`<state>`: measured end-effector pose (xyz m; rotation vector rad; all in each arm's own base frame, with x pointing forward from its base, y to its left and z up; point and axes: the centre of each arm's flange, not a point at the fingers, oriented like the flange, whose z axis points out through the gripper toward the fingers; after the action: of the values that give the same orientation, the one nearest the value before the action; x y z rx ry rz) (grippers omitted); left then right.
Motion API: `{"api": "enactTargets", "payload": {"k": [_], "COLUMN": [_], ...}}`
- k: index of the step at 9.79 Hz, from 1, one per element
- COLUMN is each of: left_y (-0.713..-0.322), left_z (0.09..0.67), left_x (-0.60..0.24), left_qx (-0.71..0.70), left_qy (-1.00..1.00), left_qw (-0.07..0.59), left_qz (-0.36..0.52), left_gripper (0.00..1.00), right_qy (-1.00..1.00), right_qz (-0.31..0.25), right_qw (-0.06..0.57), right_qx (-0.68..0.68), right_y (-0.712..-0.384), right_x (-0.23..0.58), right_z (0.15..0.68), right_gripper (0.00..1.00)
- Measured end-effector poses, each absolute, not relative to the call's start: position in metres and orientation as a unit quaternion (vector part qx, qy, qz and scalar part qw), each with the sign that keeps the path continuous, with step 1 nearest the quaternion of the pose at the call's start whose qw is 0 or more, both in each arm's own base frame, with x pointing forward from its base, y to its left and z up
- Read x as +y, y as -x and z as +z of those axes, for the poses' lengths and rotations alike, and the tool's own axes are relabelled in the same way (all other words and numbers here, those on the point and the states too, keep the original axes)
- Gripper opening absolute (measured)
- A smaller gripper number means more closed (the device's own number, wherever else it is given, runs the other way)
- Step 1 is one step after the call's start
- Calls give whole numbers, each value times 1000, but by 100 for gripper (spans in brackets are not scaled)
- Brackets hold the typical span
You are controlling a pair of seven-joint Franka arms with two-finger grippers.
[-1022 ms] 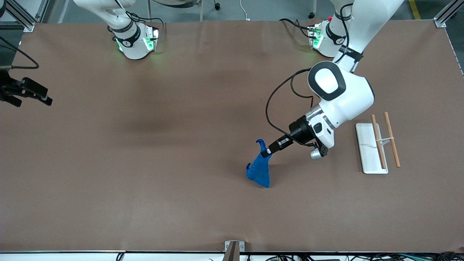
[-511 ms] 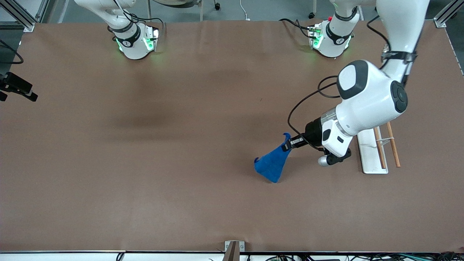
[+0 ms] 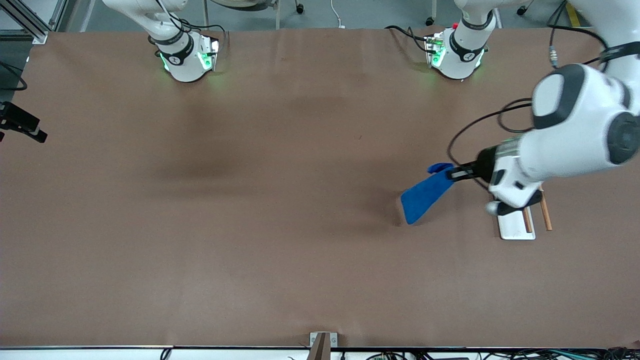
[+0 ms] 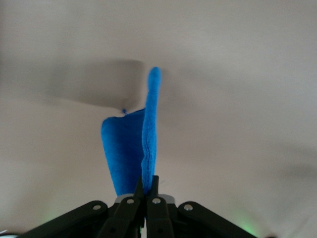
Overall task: Right arm passes towel to left arm to hang
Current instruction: 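Carry the towel with the left gripper toward the white dowel rack, then drape the towel over the wooden dowels with the left gripper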
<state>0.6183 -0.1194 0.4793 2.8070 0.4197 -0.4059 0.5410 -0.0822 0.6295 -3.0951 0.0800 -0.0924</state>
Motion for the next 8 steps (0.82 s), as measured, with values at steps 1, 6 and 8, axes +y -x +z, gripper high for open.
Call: {"api": "enactTargets", "payload": {"k": [1, 6, 8], "left_y": [-619, -606, -604], "left_z": [475, 438, 422], "left_x": [-80, 64, 115], "left_qx": [143, 158, 120], "left_qy": [-969, -964, -971], "left_qw": [133, 107, 89], "left_qz": [-151, -187, -186], "left_gripper": [2, 2, 2], "right_qy": [999, 1000, 1000], "right_qz": [-23, 3, 4], "right_qw": [22, 22, 22], "right_qx": [24, 8, 0], "right_y": [-541, -539, -539], "right_x": [-80, -63, -55], "right_z": [626, 614, 614], "right_gripper": [100, 99, 99]}}
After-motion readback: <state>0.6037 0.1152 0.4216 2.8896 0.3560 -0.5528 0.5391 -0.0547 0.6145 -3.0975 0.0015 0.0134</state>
